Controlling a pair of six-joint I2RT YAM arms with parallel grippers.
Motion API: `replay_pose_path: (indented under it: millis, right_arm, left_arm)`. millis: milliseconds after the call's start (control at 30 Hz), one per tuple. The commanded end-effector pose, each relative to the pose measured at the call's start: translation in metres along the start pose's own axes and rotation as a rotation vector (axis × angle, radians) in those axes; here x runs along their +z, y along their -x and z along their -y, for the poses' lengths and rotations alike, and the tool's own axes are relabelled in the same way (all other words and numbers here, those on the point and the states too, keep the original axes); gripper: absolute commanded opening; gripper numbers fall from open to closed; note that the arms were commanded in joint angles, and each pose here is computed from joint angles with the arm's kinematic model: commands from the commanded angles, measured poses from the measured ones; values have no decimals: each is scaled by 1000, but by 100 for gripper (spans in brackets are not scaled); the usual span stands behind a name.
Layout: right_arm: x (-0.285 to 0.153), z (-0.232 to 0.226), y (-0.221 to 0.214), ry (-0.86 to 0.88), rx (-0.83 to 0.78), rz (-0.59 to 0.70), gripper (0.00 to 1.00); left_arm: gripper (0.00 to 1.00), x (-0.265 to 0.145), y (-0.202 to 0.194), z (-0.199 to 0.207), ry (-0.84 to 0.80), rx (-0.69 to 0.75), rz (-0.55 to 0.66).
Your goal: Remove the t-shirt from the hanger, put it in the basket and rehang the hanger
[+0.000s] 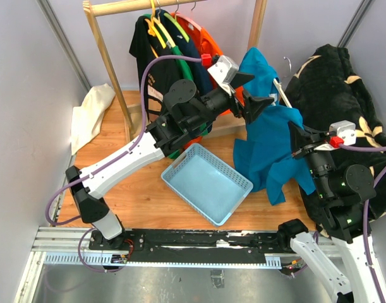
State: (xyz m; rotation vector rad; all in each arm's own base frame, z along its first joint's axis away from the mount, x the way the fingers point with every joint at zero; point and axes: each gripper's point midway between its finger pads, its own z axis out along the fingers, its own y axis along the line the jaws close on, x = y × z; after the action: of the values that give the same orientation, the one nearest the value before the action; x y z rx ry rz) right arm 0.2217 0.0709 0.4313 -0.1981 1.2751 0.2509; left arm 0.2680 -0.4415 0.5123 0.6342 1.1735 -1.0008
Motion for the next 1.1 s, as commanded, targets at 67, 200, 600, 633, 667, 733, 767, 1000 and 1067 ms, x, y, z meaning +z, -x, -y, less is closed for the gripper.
replay_pose_path:
  millis: [67,200,600,633,667,733,767,1000,1067]
  right_arm:
    - [-5,-14,30,74,17,110,1]
    - [-5,-18,29,93,24,106,1]
    - [-7,-21,31,114,25,109,1]
    - [-7,-21,31,115,25,109,1]
    - [-7,-22,32,117,25,109,1]
    - [-8,-22,32,118,26,111,1]
    - [-9,-22,33,117,25,112,1]
    - [-12,-21,38,117,23,122,1]
    - [-13,-21,39,118,23,126,1]
  left_arm:
    - [93,16,13,-1,-19,147,94]
    - [92,24,7,1,-44,179,102]
    - [89,47,-1,-2,-52,215,123]
    - [89,48,0,-1,-54,215,126]
    - [88,50,-1,-2,-53,215,124]
    - [87,53,-4,-3,-52,215,114]
    - [86,55,-7,-3,-55,215,108]
    - [71,57,-9,1,-76,200,103]
    - [66,57,-9,2,-78,198,102]
